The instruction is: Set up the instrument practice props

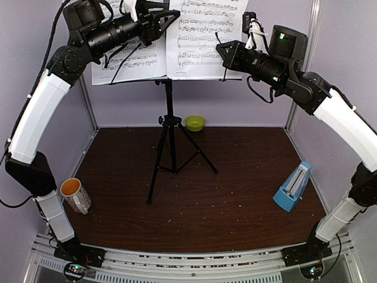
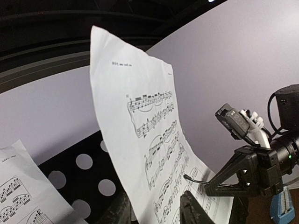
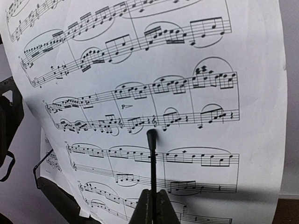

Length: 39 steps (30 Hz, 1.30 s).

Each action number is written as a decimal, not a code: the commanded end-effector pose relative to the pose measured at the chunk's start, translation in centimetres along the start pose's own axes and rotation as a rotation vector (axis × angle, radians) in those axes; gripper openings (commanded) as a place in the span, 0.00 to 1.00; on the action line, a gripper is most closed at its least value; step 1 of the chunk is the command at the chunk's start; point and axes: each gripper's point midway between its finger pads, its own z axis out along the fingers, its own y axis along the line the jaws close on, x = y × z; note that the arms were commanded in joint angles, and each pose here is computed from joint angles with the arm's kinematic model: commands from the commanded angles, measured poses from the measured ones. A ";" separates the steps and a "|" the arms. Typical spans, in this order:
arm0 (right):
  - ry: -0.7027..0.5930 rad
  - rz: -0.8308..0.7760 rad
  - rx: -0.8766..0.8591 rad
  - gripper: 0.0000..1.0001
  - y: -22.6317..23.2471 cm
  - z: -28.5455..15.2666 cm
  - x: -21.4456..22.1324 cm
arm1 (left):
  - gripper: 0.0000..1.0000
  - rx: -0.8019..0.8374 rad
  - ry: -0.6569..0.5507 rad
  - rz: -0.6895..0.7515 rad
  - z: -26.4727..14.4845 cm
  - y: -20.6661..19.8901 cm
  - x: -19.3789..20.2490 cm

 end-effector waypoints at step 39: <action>-0.117 -0.047 -0.015 0.94 0.0 -7.7 -6.3 | 0.98 0.000 0.107 -0.094 -9.6 -3.4 0.8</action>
